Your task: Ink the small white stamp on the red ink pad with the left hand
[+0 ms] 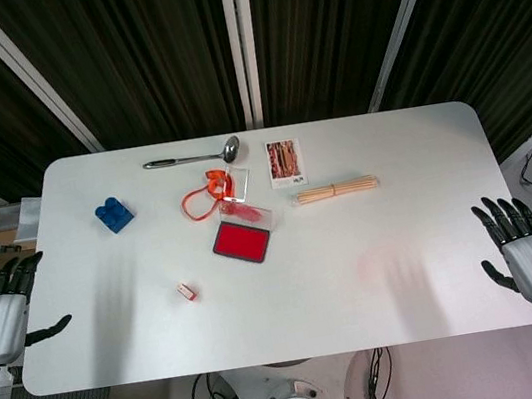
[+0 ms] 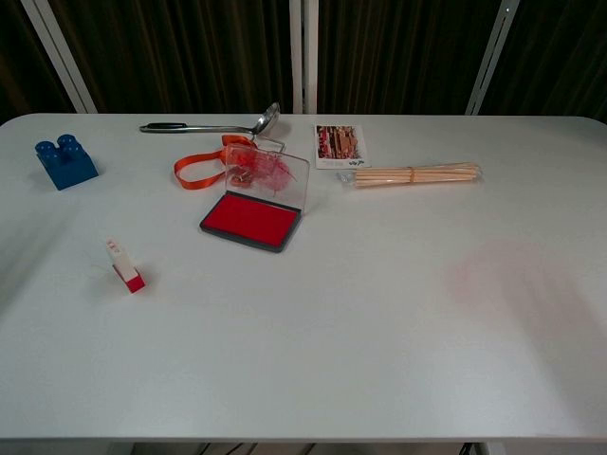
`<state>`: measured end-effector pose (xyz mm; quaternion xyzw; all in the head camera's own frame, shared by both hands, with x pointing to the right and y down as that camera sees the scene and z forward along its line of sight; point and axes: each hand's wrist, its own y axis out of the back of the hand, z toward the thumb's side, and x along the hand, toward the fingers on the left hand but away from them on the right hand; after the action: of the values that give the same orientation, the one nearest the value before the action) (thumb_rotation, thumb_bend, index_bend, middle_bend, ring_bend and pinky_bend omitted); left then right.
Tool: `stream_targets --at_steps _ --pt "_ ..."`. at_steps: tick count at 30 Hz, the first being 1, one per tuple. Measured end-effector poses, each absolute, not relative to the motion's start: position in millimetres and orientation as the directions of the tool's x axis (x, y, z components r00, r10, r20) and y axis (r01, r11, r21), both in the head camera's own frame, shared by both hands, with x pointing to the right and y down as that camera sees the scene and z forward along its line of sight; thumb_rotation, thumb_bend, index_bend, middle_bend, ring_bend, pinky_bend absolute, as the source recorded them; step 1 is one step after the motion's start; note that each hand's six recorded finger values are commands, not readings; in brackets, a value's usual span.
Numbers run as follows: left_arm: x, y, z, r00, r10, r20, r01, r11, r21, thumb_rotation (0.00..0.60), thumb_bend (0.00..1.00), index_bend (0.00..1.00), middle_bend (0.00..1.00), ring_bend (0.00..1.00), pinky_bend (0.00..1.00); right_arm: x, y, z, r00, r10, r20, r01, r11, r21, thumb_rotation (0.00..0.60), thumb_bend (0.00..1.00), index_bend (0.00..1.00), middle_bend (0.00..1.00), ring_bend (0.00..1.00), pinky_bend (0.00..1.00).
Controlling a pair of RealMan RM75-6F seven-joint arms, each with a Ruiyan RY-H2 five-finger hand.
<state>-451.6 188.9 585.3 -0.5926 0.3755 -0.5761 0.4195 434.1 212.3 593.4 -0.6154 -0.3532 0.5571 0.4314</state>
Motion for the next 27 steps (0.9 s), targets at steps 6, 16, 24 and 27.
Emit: stream_targets --at_steps 6,16,24,27 --pt "-450.7 189.0 588.3 0.059 -0.924 0.377 0.031 -0.376 -0.926 0.457 0.09 0.07 0.14 0.1 0.2 437.9 213.3 589.2 0.119 0.921 -0.37 -0.048 -0.367 -0.929 0.6 0.18 0.0 0.0 0.0 0.0" --pt "-424.1 184.7 592.3 0.177 -0.909 0.378 0.011 -0.382 -0.924 0.535 0.09 0.07 0.14 0.1 0.2 444.8 211.1 583.2 0.1 0.932 -0.349 -0.046 -0.346 -0.937 0.6 0.18 0.0 0.0 0.0 0.0" --pt "-363.3 179.8 611.3 0.447 -0.803 0.393 0.064 -0.41 -0.91 0.6 0.1 0.07 0.14 0.1 0.23 446.9 209.2 580.5 0.102 0.935 -0.339 -0.052 -0.336 -0.941 0.6 0.18 0.0 0.0 0.0 0.0" --pt "-338.6 176.8 626.6 0.53 -0.737 0.419 0.111 -0.43 -0.896 0.6 0.1 0.07 0.14 0.11 0.28 447.7 209.3 580.7 0.099 0.937 -0.336 -0.045 -0.333 -0.942 0.6 0.18 0.0 0.0 0.0 0.0"
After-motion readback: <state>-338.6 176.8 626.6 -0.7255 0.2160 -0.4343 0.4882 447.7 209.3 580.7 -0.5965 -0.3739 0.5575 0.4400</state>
